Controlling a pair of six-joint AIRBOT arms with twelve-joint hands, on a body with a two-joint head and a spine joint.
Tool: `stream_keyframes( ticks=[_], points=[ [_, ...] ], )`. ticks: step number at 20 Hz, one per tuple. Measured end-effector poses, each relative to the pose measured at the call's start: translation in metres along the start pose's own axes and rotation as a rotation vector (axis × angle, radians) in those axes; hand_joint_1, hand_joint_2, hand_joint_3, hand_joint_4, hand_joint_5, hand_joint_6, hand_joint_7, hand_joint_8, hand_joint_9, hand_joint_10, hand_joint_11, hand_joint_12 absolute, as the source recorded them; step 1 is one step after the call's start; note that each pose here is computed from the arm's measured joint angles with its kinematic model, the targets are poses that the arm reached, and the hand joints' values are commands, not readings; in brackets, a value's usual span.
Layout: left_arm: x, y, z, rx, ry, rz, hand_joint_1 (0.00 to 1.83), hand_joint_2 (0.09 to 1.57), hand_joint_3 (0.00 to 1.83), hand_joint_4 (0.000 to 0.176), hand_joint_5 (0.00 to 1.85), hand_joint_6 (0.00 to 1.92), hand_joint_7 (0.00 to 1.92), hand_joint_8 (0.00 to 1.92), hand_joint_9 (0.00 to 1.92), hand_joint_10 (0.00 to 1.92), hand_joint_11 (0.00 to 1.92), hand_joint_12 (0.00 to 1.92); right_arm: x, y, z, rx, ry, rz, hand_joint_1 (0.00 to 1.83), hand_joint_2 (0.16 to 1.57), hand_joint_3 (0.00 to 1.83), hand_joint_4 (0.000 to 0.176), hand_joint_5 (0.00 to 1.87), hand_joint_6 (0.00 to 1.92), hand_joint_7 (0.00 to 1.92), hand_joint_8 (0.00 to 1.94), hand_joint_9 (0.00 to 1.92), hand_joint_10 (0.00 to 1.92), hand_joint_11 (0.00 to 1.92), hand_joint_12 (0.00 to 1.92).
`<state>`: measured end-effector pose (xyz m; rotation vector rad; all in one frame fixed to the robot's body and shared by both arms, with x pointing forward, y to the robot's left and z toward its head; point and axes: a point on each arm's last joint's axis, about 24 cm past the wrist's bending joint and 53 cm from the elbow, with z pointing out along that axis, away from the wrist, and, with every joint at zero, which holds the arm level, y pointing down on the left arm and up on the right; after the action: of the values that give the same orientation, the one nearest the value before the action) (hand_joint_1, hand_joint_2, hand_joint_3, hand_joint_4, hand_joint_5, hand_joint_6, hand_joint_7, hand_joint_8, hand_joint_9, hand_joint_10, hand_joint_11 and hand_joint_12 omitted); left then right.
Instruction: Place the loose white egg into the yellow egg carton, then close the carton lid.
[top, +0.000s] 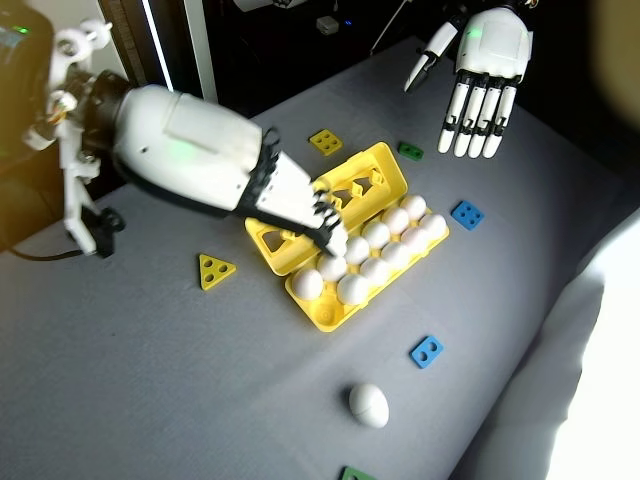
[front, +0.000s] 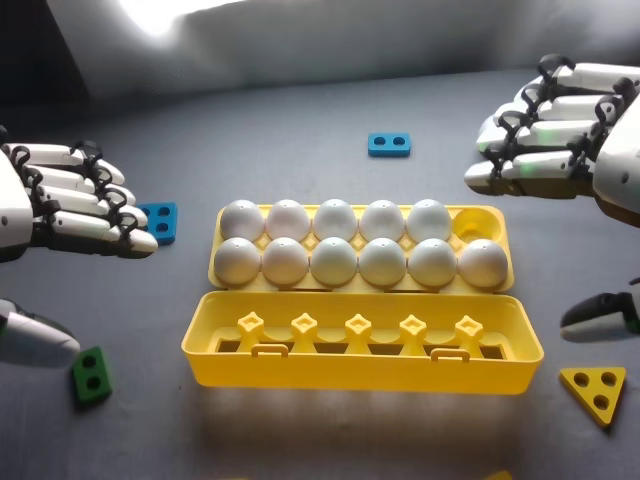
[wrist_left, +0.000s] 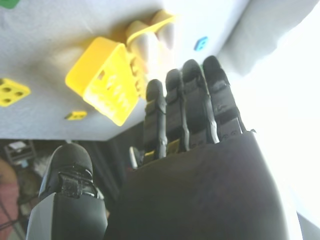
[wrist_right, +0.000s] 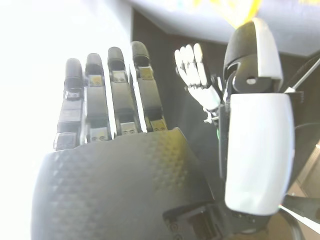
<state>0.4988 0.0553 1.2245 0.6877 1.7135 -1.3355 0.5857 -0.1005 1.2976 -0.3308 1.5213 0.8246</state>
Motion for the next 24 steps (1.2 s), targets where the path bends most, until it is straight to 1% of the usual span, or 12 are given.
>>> stream_keyframes(
  ticks=[1, 3, 6, 7, 8, 11, 15, 17, 19, 20, 22, 24],
  points=[
    [0.001, 0.0, -0.001, 0.002, 0.006, -0.01, 0.0, 1.18, 0.0, 0.0, 0.27, 0.0, 0.26, 0.0, 0.21, 0.0, 0.0, 0.39, 0.0, -0.001, 0.0, 0.003, 0.002, -0.014, 0.77, 0.86, 0.0, 0.057, 0.29, 0.0, 0.17, 0.0, 0.15, 0.0, 0.0, 0.52],
    [0.005, -0.007, 0.0, 0.032, 0.031, -0.024, 0.0, 1.18, 0.0, 0.0, 0.26, 0.0, 0.25, 0.0, 0.2, 0.0, 0.0, 0.37, -0.001, -0.005, 0.0, 0.008, -0.001, -0.027, 0.85, 0.84, 0.0, 0.084, 0.3, 0.0, 0.16, 0.0, 0.14, 0.0, 0.0, 0.51],
    [0.006, -0.015, -0.001, 0.081, 0.048, -0.043, 0.0, 1.18, 0.0, 0.0, 0.27, 0.0, 0.26, 0.01, 0.21, 0.0, 0.0, 0.37, -0.002, -0.002, 0.0, -0.006, -0.006, -0.019, 0.97, 0.8, 0.0, 0.097, 0.29, 0.0, 0.13, 0.0, 0.11, 0.0, 0.0, 0.44],
    [0.006, -0.016, -0.002, 0.086, 0.054, -0.067, 0.0, 1.18, 0.0, 0.0, 0.28, 0.0, 0.27, 0.0, 0.22, 0.0, 0.0, 0.39, -0.002, -0.001, 0.001, -0.009, -0.006, -0.016, 0.98, 0.79, 0.0, 0.105, 0.27, 0.0, 0.11, 0.0, 0.08, 0.0, 0.0, 0.37],
    [0.009, -0.017, -0.003, 0.091, 0.07, -0.096, 0.0, 1.18, 0.0, 0.0, 0.28, 0.0, 0.27, 0.0, 0.22, 0.0, 0.0, 0.4, -0.002, 0.0, 0.002, -0.013, -0.009, -0.012, 0.99, 0.79, 0.0, 0.103, 0.27, 0.0, 0.1, 0.0, 0.07, 0.0, 0.0, 0.33],
    [0.018, -0.025, -0.002, 0.132, 0.106, -0.066, 0.0, 1.17, 0.0, 0.0, 0.28, 0.0, 0.27, 0.0, 0.22, 0.0, 0.0, 0.41, -0.004, 0.001, 0.001, -0.017, -0.019, -0.01, 0.99, 0.78, 0.0, 0.105, 0.27, 0.0, 0.09, 0.0, 0.06, 0.01, 0.0, 0.26],
    [0.011, -0.028, -0.005, 0.154, 0.102, -0.113, 0.0, 1.18, 0.0, 0.0, 0.29, 0.0, 0.28, 0.0, 0.23, 0.0, 0.0, 0.44, -0.002, -0.002, 0.0, -0.009, -0.011, -0.009, 1.07, 0.77, 0.0, 0.109, 0.27, 0.0, 0.03, 0.0, 0.03, 0.0, 0.0, 0.14],
    [0.014, -0.033, -0.006, 0.176, 0.118, -0.1, 0.0, 1.18, 0.0, 0.0, 0.28, 0.0, 0.27, 0.0, 0.22, 0.0, 0.0, 0.41, -0.003, -0.003, 0.0, -0.006, -0.013, -0.01, 1.11, 0.76, 0.0, 0.111, 0.27, 0.0, 0.0, 0.0, 0.01, 0.0, 0.0, 0.05],
    [0.015, -0.032, -0.008, 0.178, 0.126, -0.09, 0.0, 1.18, 0.0, 0.0, 0.28, 0.0, 0.27, 0.0, 0.22, 0.0, 0.0, 0.41, -0.002, -0.004, -0.001, -0.006, -0.011, -0.01, 1.11, 0.8, 0.01, 0.151, 0.3, 0.01, 0.0, 0.0, 0.0, 0.0, 0.0, 0.02],
    [0.015, -0.03, -0.009, 0.172, 0.128, -0.082, 0.0, 1.18, 0.0, 0.0, 0.29, 0.0, 0.27, 0.0, 0.22, 0.0, 0.0, 0.42, 0.002, -0.005, -0.001, -0.002, -0.003, -0.008, 1.12, 0.8, 0.01, 0.158, 0.31, 0.01, 0.0, 0.0, 0.0, 0.0, 0.0, 0.02],
    [0.017, -0.029, -0.009, 0.169, 0.133, -0.076, 0.0, 1.18, 0.0, 0.0, 0.29, 0.0, 0.28, 0.0, 0.23, 0.0, 0.0, 0.43, 0.014, -0.034, -0.003, 0.067, 0.038, 0.035, 1.1, 0.79, 0.0, 0.176, 0.33, 0.01, 0.0, 0.0, 0.0, 0.0, 0.0, 0.0],
    [0.017, -0.029, -0.009, 0.171, 0.136, -0.075, 0.0, 1.18, 0.0, 0.0, 0.29, 0.0, 0.28, 0.0, 0.23, 0.0, 0.0, 0.43, 0.003, -0.061, -0.005, 0.123, 0.012, 0.066, 1.1, 0.78, 0.0, 0.176, 0.37, 0.02, 0.0, 0.0, 0.0, 0.0, 0.0, 0.0]
  ],
)
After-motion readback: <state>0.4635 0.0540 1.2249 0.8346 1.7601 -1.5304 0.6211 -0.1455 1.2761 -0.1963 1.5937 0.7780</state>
